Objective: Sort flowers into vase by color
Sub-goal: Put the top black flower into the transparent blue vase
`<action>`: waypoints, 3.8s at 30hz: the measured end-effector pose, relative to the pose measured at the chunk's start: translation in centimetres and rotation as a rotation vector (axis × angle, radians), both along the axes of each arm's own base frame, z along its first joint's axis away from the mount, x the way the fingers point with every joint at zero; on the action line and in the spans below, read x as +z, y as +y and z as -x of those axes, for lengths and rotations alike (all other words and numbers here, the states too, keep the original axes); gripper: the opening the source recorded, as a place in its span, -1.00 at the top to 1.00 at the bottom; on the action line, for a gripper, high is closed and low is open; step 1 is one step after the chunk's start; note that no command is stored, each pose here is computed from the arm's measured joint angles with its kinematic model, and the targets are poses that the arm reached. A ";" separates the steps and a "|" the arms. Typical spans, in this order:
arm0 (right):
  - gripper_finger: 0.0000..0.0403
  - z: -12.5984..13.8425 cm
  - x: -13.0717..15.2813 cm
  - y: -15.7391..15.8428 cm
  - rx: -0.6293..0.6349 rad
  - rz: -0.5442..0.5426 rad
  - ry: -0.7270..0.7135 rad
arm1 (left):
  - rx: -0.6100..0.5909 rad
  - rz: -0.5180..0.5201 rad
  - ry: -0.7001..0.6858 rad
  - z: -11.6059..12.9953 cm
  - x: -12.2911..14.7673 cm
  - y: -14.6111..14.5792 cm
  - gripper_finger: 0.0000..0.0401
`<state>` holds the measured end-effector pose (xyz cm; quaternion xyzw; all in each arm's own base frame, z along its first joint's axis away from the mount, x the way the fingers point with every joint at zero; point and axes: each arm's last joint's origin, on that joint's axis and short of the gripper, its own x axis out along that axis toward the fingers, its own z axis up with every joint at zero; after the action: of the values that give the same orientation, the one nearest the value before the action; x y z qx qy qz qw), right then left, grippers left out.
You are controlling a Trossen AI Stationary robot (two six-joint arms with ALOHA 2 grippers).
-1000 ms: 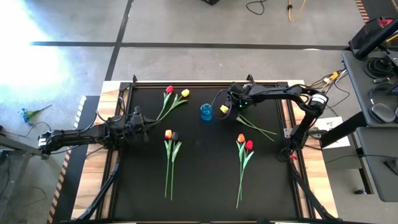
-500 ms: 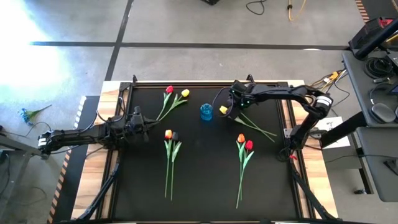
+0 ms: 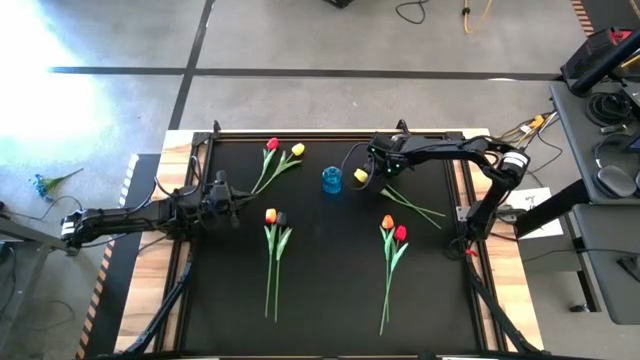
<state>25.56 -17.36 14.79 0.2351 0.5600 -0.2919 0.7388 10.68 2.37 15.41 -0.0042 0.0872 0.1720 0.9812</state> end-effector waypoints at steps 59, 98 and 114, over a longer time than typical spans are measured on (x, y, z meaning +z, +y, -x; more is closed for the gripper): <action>0.94 -3.0 19.1 7.2 0.204 0.767 -1.111 | 0.000 0.000 0.001 0.0 0.0 0.0 1.00; 0.94 -8.8 12.1 5.2 0.186 0.806 -1.056 | 0.000 0.001 0.003 0.0 0.0 0.0 1.00; 0.94 -9.5 10.6 5.7 0.154 0.900 -0.986 | 0.000 0.001 0.003 0.0 0.0 0.0 1.00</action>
<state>35.09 -11.67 25.34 -0.0307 -0.0042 -0.3017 0.9529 10.69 2.37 15.40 -0.0043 0.0885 0.1719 0.9811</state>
